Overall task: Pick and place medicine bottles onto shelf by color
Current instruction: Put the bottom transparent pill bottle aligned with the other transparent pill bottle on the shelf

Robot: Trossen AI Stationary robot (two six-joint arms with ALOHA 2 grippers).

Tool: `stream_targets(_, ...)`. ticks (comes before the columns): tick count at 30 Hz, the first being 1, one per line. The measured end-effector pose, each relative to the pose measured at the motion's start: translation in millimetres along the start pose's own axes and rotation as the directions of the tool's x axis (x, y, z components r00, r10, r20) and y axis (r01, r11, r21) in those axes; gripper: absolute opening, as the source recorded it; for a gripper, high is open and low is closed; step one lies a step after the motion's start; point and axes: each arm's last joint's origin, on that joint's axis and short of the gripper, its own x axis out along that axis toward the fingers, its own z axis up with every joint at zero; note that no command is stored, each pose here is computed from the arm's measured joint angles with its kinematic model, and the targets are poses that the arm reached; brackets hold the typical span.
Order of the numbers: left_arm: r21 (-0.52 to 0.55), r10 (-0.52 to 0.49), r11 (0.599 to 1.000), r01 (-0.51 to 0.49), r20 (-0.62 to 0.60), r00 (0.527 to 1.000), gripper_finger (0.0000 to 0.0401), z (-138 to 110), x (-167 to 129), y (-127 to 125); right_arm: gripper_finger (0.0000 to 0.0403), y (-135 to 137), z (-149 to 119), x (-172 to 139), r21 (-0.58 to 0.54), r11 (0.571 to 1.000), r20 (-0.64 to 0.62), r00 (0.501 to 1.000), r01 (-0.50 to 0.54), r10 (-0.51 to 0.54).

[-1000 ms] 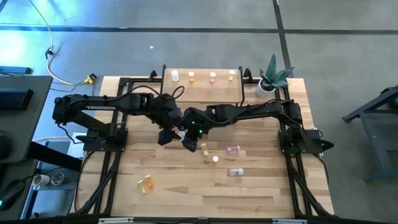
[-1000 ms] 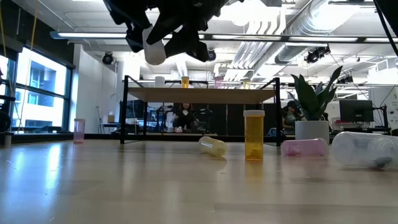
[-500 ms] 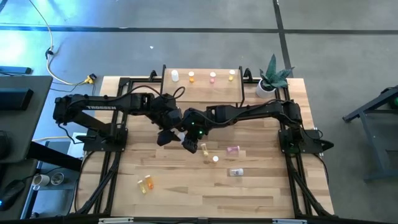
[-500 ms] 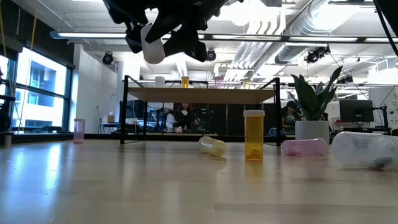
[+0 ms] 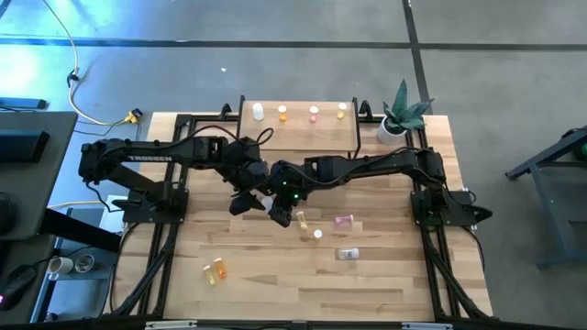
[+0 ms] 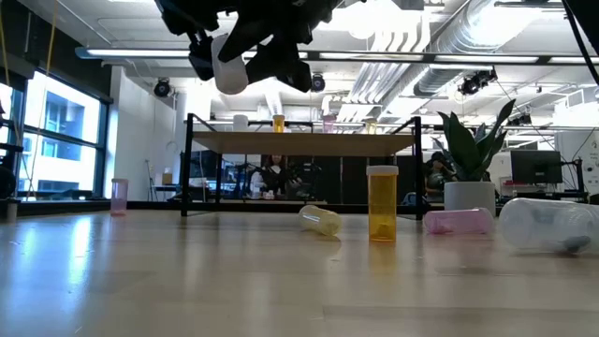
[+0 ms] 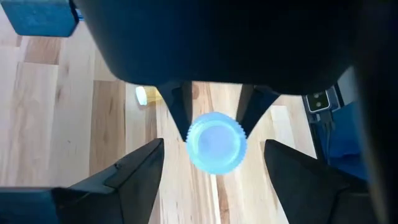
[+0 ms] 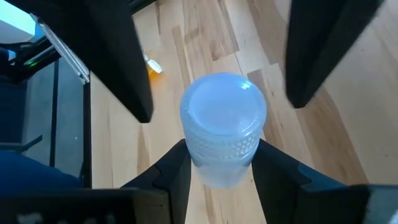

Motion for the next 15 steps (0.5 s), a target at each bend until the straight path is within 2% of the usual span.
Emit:
stream_targets(7, -0.001, 0.003, 1.0, -0.003, 0.001, 1.0, 0.0288, 0.0, -0.1, 0.0, 0.0134, 0.5, 0.8, 0.0, 0.006, 1.0, 0.009, 1.0, -0.003, 0.003)
stream_targets(15, 0.0, -0.012, 1.0, 0.012, -0.024, 1.0, 0.0289, -2.3, 1.4, -3.7, 0.0134, 0.8, 1.1, -0.1, 0.031, 1.0, 0.015, 1.0, 0.0, -0.001)
